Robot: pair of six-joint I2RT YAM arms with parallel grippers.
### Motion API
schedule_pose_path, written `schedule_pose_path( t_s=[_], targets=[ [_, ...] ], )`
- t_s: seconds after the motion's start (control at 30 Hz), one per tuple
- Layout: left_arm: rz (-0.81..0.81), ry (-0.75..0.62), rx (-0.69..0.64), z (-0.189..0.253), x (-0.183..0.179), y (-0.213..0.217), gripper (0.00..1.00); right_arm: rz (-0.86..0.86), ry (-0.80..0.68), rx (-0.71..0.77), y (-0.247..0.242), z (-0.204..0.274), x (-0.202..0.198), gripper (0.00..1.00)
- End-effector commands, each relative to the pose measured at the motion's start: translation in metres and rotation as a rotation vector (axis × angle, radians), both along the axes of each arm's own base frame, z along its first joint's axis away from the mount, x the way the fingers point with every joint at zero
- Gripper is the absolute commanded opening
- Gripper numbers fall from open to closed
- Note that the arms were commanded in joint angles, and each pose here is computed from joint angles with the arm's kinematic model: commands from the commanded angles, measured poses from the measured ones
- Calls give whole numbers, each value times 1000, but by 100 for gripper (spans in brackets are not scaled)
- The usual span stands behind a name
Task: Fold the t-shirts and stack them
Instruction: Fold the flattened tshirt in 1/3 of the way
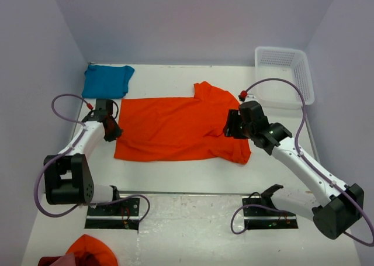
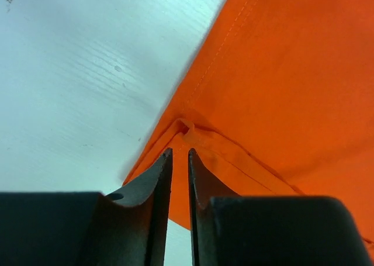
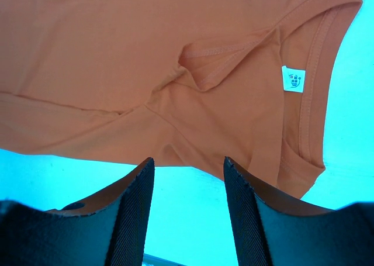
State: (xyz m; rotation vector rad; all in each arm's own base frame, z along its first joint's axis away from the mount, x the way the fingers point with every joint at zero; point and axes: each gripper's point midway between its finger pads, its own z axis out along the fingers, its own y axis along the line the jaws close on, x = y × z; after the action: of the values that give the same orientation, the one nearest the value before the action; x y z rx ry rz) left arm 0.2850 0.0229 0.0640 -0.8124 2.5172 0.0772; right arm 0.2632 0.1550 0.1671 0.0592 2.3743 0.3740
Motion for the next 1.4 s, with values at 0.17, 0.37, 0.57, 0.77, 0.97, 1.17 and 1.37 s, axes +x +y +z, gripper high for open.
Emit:
schedule_pose_path(
  t_s=[0.17,0.37,0.57,0.77,0.97,1.17,1.37],
  targets=[
    [-7,10,11,-2,18,2,21,23,-46,17,-1,14,-6,52],
    [-27,11,-7,-5,20,-2,24,29,-34,20,1,7,-5,52],
    [-51,29,-50,-17,25,-10,26,34,-27,23,3,5,-5,52],
    [-48,55,-50,-26,27,-9,15,28,-35,11,-1,8,-6,52],
    [-10,35,-17,-19,30,-2,0,32,-14,16,2,3,-8,52],
    [31,29,10,-10,30,12,0,16,2,9,-1,-1,-9,52],
    [76,36,27,-10,27,31,0,-2,21,-8,-4,-5,-10,52]
  ],
)
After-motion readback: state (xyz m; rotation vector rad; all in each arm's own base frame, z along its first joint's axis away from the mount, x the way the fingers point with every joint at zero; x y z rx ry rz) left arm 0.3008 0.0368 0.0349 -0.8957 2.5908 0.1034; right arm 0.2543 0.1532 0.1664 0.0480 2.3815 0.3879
